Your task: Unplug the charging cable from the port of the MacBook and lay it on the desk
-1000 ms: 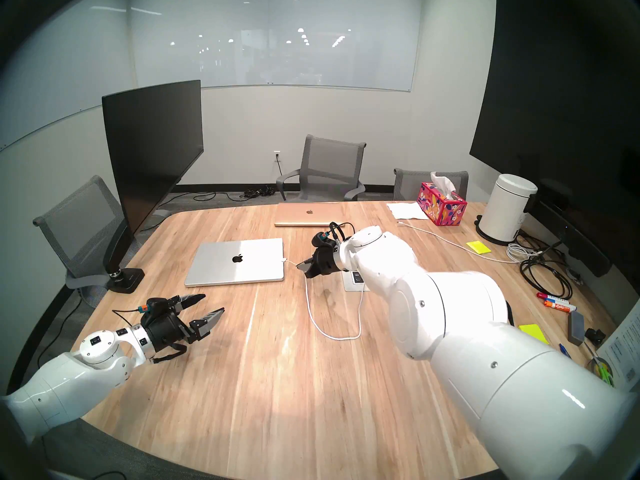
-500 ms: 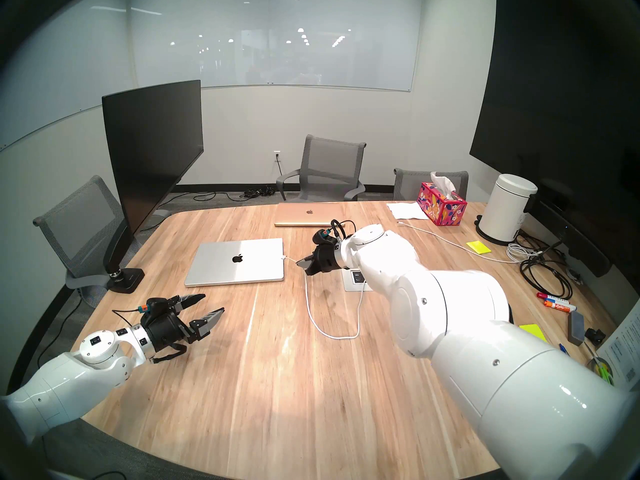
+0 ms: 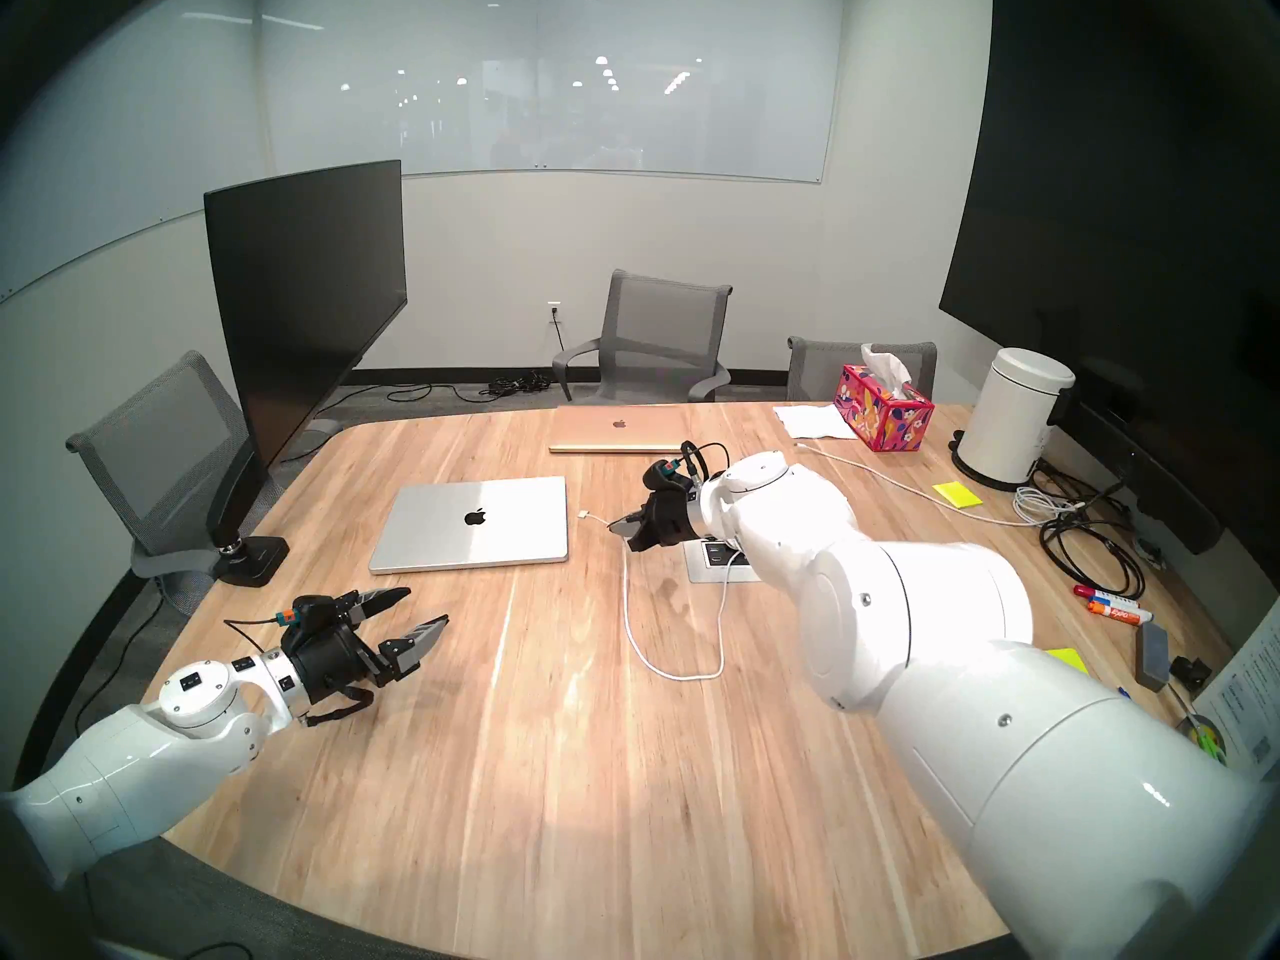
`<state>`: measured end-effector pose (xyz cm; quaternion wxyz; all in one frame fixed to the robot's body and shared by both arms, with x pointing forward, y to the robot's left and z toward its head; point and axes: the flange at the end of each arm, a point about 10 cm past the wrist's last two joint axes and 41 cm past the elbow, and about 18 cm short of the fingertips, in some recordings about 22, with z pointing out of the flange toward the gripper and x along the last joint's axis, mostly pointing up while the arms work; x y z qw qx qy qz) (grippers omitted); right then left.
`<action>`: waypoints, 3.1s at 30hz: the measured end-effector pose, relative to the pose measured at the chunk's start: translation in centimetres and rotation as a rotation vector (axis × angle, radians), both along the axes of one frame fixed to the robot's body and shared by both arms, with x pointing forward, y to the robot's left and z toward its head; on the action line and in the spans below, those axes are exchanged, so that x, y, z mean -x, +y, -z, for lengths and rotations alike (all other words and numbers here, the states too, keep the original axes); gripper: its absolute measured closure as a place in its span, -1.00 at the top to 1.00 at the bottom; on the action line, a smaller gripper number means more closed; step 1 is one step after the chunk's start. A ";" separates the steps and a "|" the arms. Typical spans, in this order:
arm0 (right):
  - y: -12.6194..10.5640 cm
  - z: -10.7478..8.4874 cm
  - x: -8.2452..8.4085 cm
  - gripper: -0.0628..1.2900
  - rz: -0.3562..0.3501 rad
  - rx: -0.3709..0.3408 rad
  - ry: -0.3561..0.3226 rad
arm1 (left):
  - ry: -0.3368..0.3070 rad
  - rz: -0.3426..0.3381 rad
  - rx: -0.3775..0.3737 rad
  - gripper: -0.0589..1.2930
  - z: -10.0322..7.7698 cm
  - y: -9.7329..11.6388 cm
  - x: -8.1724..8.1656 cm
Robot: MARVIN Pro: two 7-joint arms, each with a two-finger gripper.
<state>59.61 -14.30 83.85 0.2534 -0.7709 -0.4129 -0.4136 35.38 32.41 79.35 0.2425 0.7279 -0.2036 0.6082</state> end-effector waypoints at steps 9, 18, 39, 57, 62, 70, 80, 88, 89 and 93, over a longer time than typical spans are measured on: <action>-2.2 0.5 0.6 -0.94 -0.008 -0.038 0.017 | -0.002 -0.001 0.000 0.94 0.0 0.0 0.0; -4.5 1.1 1.2 -0.94 -0.013 -0.070 0.034 | -0.003 -0.001 0.000 0.94 0.0 0.0 0.0; -9.7 2.5 3.3 -0.94 -0.036 -0.142 0.056 | -0.003 -0.001 0.000 0.94 0.0 0.0 0.0; -10.9 3.2 4.5 -0.94 -0.074 -0.190 0.060 | -0.001 0.000 0.000 0.94 0.0 0.0 0.0; -11.0 3.2 4.7 -0.73 -0.083 -0.194 0.058 | -0.001 0.000 0.000 0.94 0.0 0.0 0.0; -11.2 3.4 4.9 -0.63 -0.095 -0.196 0.056 | -0.001 0.000 0.000 0.94 0.0 0.0 0.0; -11.3 3.5 5.1 0.63 -0.106 -0.197 0.045 | -0.001 0.000 0.000 0.94 0.0 0.0 0.0; -11.2 3.3 5.0 0.60 -0.116 -0.204 0.028 | -0.001 0.000 0.000 0.94 0.0 0.0 0.0; -11.1 3.1 5.0 0.53 -0.120 -0.210 0.021 | -0.001 0.000 0.000 0.94 0.0 0.0 0.0; -11.0 2.7 4.8 0.28 -0.130 -0.224 0.005 | -0.001 0.000 0.000 0.94 0.0 0.0 0.0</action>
